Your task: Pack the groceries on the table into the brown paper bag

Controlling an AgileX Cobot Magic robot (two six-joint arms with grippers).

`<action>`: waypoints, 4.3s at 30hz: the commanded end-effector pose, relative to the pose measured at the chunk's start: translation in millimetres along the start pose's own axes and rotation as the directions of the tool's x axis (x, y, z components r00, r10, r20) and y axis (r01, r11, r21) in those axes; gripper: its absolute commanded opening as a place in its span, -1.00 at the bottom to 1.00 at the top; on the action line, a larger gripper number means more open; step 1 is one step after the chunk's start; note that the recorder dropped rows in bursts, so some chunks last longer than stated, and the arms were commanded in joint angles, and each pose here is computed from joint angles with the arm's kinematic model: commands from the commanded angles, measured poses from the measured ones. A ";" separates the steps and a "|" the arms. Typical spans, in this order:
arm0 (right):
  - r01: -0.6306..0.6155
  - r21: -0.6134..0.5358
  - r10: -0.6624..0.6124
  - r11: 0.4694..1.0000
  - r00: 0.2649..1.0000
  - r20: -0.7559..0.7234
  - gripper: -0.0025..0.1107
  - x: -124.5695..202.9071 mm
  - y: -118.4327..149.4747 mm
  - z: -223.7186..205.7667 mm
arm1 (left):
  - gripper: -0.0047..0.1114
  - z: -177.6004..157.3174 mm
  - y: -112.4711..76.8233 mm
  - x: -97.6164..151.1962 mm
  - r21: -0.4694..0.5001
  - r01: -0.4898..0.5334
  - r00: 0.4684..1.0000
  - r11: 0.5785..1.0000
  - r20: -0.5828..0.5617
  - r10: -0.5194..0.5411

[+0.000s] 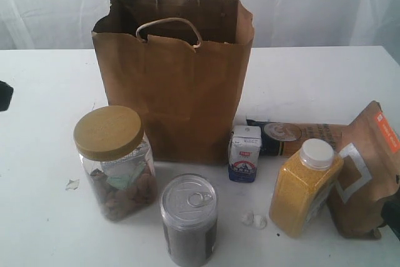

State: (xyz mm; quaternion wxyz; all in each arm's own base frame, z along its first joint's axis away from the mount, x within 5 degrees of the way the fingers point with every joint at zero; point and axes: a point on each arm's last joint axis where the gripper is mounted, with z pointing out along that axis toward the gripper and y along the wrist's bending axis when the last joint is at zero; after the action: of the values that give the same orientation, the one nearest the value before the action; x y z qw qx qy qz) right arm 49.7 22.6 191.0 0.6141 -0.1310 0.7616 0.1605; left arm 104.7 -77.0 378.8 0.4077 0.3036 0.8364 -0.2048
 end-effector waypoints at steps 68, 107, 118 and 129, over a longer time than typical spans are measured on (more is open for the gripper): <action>-0.007 0.005 0.007 1.000 1.000 0.002 -0.96 0.9 -0.4 -0.1 | 0.89 173.1 41.8 -2.2 0.097 -0.131 0.920 0.987 -0.360 0.157; -0.007 0.005 0.007 1.000 1.000 0.002 -0.96 0.9 -0.4 -0.1 | -0.91 83.0 31.2 -21.1 -0.010 -0.346 0.902 0.938 -0.277 0.330; -0.007 0.005 0.007 1.000 1.000 0.002 -0.96 0.9 -0.4 -0.1 | -0.92 -16.5 24.3 -90.9 -0.309 -0.410 0.905 0.858 -0.024 0.424; -0.007 0.005 0.007 1.000 1.000 0.002 -0.96 0.9 -0.4 -0.1 | -0.92 -9.7 25.1 -137.3 -0.374 -0.426 0.845 0.823 0.161 0.511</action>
State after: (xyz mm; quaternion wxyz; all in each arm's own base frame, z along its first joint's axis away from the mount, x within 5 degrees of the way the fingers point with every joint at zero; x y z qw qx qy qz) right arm 49.7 22.6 191.0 0.6141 -0.1310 0.7616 0.1605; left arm 175.8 -91.9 485.4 0.5642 0.4031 0.7202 0.0193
